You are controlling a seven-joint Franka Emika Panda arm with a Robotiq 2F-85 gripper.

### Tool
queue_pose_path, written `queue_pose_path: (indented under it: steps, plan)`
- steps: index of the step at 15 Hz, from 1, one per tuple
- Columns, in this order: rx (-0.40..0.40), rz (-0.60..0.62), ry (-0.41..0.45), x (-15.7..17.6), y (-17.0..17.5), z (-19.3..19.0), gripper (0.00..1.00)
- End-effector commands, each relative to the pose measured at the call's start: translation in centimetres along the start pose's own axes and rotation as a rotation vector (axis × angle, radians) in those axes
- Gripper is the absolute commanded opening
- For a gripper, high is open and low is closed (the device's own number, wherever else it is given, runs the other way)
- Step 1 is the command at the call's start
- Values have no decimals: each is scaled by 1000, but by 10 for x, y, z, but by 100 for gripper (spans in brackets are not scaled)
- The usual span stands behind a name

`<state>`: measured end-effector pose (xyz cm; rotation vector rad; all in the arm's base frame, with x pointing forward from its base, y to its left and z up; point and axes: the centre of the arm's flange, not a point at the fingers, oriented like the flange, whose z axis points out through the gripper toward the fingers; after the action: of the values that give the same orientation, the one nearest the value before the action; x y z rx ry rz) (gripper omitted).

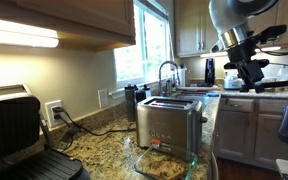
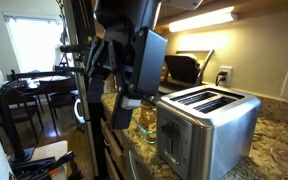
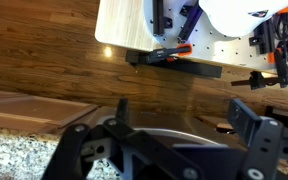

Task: Put a slice of bread in the left slot of the toaster

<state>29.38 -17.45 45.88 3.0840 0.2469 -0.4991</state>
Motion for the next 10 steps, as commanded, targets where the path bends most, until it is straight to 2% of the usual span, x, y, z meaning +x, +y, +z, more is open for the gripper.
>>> queue_pose_path:
  steps: [1,10]
  plan:
    - [-30,-41,-5,-17,-23,4,100]
    - [-92,-135,-17,-16,-70,12,100]
